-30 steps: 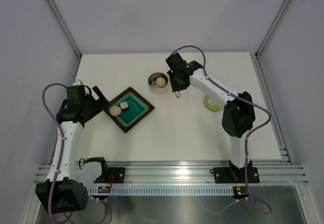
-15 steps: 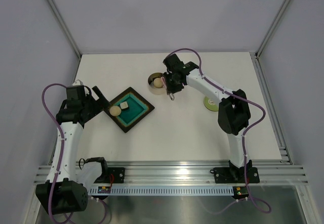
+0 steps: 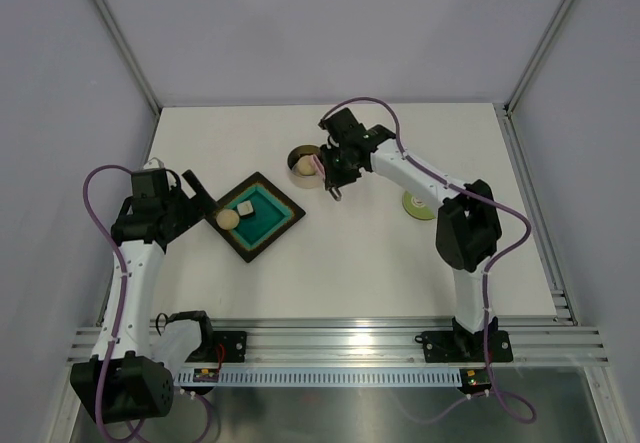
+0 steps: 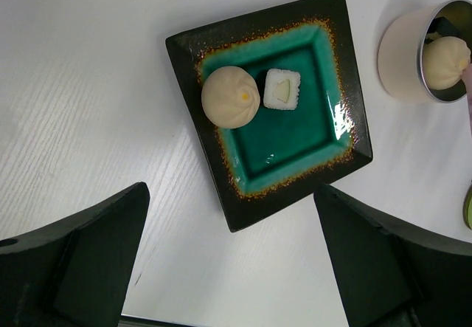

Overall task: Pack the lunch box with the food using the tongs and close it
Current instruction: Adjust the fake food in the packing box.

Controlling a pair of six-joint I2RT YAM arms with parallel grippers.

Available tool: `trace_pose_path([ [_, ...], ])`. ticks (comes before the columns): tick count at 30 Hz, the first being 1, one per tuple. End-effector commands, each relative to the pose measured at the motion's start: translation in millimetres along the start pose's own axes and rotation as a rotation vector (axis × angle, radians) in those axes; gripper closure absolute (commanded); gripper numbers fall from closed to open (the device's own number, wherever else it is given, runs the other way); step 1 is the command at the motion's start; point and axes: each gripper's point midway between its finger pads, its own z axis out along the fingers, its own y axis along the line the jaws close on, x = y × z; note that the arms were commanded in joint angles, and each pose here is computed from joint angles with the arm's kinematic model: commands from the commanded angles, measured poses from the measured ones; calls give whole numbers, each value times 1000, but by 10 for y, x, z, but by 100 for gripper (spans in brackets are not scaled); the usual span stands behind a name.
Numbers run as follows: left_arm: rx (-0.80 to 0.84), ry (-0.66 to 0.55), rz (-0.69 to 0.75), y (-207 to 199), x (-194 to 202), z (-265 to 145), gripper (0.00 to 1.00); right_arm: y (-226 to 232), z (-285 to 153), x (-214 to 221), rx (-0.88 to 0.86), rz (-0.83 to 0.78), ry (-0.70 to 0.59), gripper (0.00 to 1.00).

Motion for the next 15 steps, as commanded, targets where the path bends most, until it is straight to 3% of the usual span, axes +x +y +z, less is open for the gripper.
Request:
trace_pose_path([
  [1,24,-20,6,-52,-73,10,1,201,-472,-348,-66,-32,-163,100],
  [8,27,-10,4,-42,-31,27,1,161,-610,-540,-34,-15,-264,100],
  [15,23,-15,5,-42,-50,17,1,103,-360,-499,5,-13,-197,100],
])
